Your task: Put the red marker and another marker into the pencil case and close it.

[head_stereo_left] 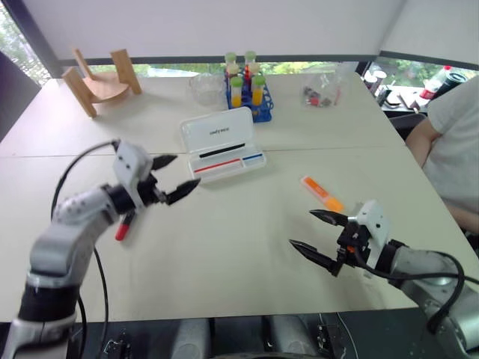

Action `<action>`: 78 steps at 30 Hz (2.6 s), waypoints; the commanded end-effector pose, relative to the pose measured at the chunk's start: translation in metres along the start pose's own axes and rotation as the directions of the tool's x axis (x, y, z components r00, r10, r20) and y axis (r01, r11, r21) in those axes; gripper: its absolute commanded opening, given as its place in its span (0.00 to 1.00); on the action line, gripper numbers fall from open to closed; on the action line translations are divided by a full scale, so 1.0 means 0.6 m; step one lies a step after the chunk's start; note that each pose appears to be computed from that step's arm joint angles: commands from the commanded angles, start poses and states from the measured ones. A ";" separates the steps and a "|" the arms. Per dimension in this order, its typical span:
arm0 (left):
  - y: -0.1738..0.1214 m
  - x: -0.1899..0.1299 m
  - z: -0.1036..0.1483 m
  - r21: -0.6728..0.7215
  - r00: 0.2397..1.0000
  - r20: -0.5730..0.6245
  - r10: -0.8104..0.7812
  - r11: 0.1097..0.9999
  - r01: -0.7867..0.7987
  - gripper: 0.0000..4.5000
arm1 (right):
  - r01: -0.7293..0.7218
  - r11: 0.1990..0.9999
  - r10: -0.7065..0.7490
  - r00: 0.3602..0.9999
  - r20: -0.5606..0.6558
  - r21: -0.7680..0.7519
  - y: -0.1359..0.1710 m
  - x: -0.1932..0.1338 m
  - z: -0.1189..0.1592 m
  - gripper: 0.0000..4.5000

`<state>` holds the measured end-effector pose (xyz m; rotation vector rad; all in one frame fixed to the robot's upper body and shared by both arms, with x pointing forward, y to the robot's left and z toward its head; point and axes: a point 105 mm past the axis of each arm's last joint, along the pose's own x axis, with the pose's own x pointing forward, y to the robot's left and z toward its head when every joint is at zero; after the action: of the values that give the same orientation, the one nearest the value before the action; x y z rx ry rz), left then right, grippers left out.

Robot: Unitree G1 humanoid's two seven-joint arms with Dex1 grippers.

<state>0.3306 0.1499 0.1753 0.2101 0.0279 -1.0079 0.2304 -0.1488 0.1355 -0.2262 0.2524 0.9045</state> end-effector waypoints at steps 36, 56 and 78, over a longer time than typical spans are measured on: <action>-0.059 0.029 -0.127 -0.045 0.791 -0.271 -0.548 0.828 0.558 0.02 | 0.008 0.982 0.008 0.996 0.085 -0.187 -0.058 -0.036 0.162 1.00; -0.076 -0.005 -0.070 0.004 0.880 -0.182 -0.439 0.895 0.447 0.90 | -0.023 0.977 0.041 0.996 0.083 -0.211 -0.062 -0.023 0.162 1.00; 0.021 -0.171 -0.129 -0.175 0.608 -0.383 0.696 0.591 -0.787 0.99 | -0.078 0.967 0.104 0.990 0.096 -0.244 -0.068 -0.003 0.166 1.00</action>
<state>0.2916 0.2542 0.1061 -0.0100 0.3741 -0.1337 0.2750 -0.1470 0.2209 -0.3634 0.1113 1.0327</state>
